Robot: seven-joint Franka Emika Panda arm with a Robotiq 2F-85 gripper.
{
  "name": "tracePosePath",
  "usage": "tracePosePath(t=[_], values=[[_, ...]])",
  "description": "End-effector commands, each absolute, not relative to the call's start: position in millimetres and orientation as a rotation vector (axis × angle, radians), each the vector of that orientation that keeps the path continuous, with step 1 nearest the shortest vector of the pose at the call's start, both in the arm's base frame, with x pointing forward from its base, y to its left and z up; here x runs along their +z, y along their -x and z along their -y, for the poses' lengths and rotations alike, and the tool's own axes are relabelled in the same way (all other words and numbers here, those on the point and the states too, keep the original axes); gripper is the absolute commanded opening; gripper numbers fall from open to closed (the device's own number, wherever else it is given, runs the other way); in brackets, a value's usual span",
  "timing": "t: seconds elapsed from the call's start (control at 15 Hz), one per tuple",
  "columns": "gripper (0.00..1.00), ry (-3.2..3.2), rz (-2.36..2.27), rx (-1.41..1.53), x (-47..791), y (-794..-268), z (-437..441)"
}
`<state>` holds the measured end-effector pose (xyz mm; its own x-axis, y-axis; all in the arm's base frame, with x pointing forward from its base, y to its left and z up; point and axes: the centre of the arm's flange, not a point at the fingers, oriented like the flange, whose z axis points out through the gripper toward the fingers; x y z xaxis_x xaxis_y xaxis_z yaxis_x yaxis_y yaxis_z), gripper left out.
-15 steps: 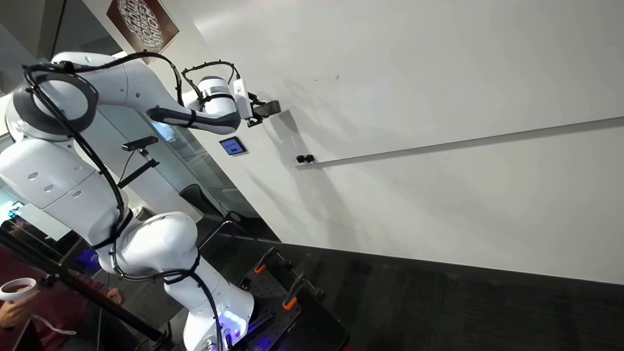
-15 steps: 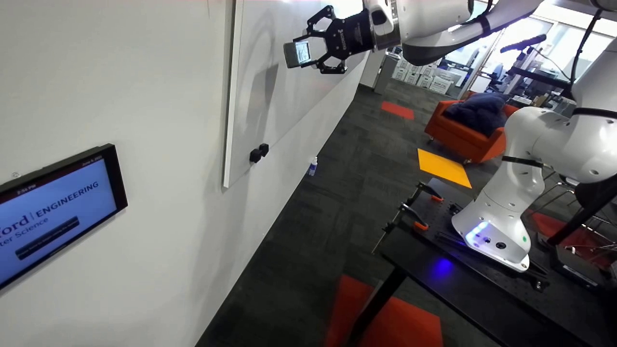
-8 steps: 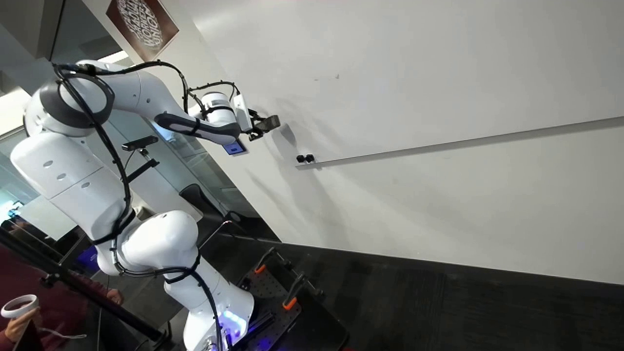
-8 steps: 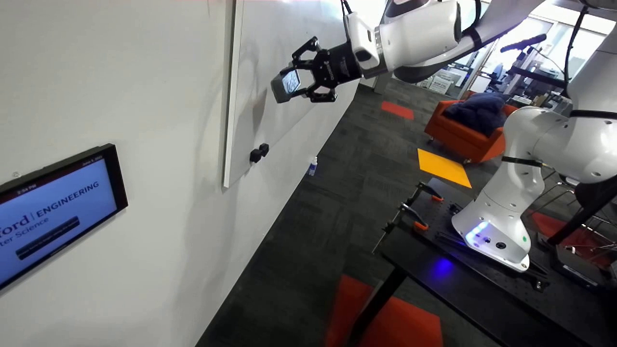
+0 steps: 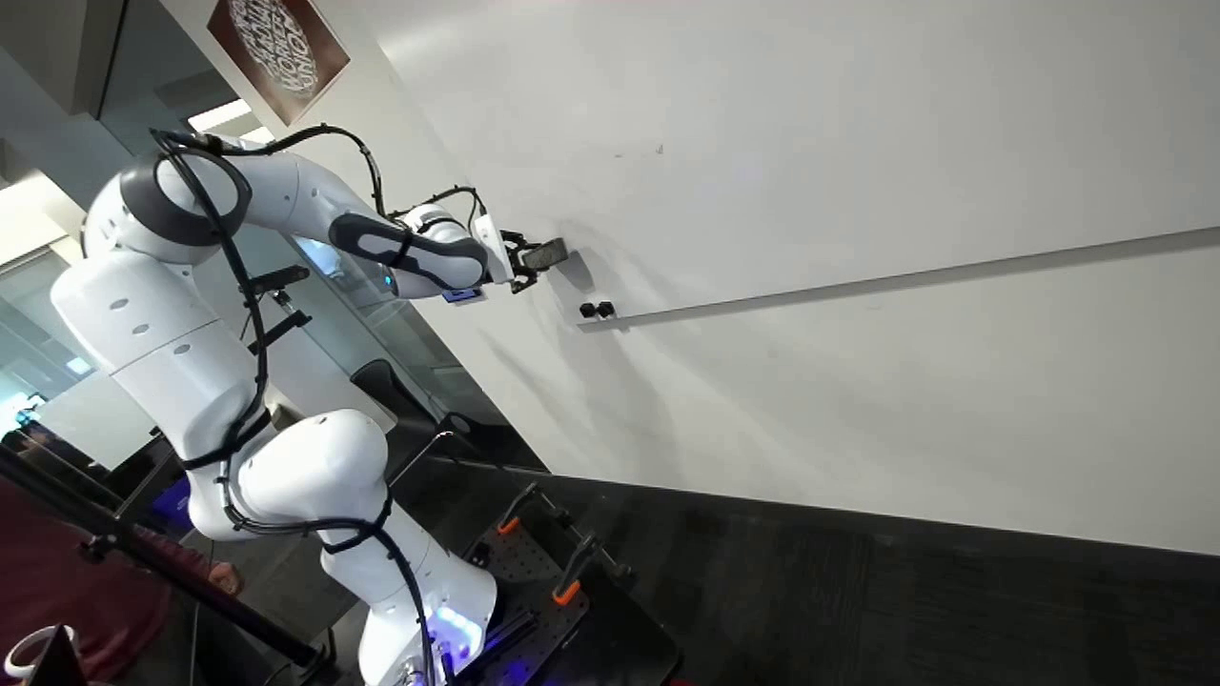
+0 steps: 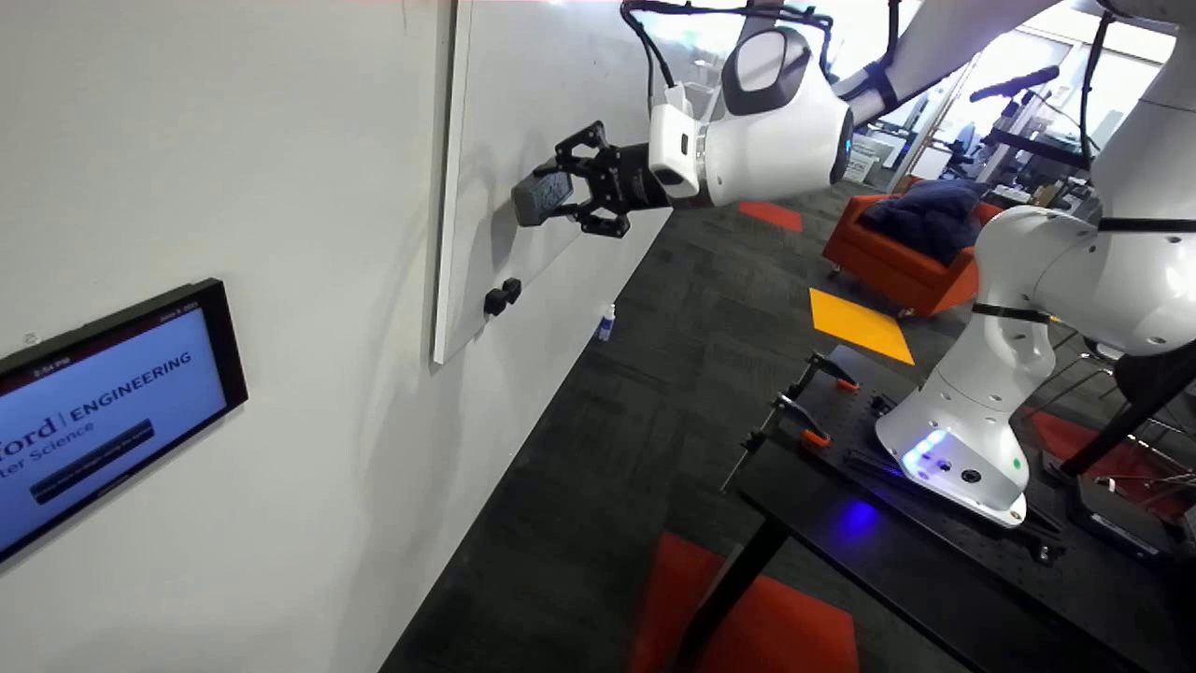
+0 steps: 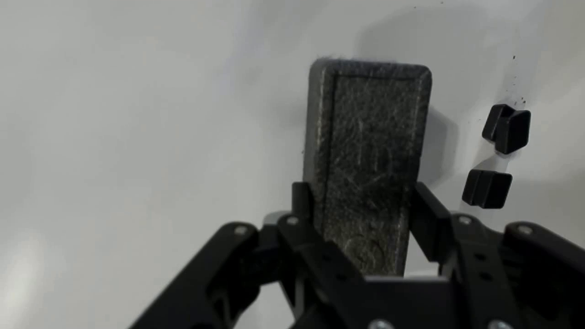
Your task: Pick up the duster, wipe the board clean and put it down
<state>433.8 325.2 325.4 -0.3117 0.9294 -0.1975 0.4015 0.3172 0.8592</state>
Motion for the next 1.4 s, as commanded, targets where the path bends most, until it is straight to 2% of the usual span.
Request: tracePosePath(t=[0.0,0.33,0.4,0.67,0.73,1.33], values=[[0.31,-1.202,-1.812,0.98,282,-440,-313],[0.31,-1.257,-1.811,1.002,250,-441,-306],[0.56,-1.248,-1.827,0.98,257,-437,-310],[0.56,-1.264,-1.83,0.971,248,-437,-309],[0.31,-1.281,-1.811,0.971,248,-439,-308],[0.31,-1.274,-1.648,1.086,203,-443,-327]])
